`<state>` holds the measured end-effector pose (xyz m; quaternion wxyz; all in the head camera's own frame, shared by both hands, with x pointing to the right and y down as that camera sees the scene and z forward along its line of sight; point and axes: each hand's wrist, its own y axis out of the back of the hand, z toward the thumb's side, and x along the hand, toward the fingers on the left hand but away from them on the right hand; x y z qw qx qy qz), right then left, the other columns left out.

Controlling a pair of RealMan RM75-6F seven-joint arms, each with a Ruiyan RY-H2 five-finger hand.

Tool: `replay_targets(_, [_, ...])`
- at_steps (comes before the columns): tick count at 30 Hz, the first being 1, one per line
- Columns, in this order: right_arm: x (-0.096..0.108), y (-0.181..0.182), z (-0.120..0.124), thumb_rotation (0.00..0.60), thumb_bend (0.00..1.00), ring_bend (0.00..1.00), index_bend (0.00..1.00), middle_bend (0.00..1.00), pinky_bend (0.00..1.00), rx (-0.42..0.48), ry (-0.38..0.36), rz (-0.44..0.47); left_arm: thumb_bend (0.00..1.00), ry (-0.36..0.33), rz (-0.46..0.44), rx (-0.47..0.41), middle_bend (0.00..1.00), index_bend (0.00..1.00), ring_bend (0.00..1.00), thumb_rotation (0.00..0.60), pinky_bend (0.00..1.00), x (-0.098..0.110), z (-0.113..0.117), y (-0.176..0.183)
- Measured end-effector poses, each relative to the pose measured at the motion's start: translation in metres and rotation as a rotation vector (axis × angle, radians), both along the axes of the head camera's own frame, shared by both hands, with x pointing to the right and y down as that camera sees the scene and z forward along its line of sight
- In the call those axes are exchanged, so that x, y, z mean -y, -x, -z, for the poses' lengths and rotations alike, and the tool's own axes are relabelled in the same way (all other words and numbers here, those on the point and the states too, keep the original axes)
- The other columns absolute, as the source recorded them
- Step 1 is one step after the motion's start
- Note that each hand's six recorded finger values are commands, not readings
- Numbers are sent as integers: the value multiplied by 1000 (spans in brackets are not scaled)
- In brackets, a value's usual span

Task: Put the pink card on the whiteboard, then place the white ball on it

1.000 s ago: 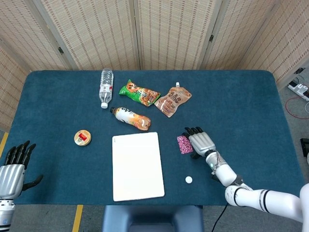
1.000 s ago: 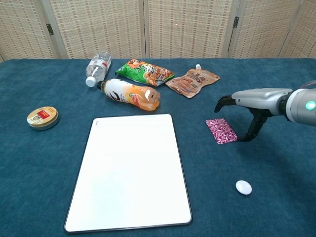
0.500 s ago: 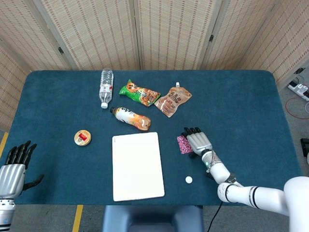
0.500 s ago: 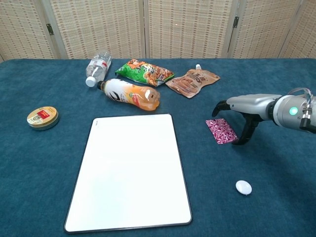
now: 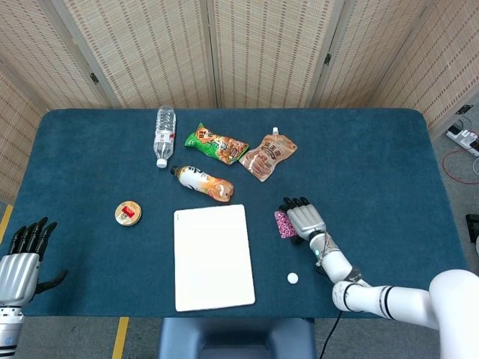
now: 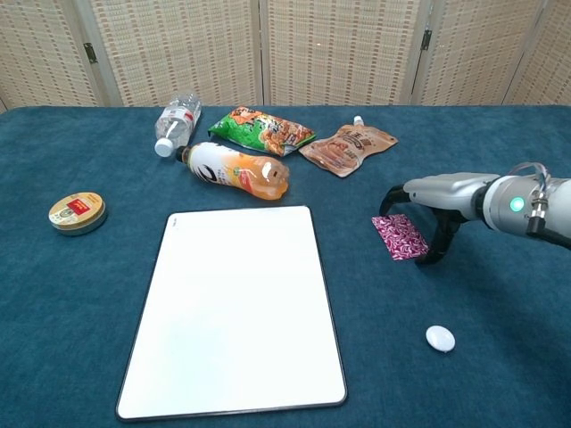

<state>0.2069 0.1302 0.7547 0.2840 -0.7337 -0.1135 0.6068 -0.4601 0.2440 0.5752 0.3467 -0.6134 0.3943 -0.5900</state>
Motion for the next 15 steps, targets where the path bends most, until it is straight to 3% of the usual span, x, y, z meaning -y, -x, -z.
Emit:
replay_targets(6, [1,-1,-1,600,292,44,151,45,0,-9,-1,2,246,1,1,0,16,67,47,600,0,0,-1,1])
replay_targets(15, [3,-1,-2,600,290,8,260,62,0,-4,-14,-12,246,-1,3,1,16,76,47,600,0,-1,-1,1])
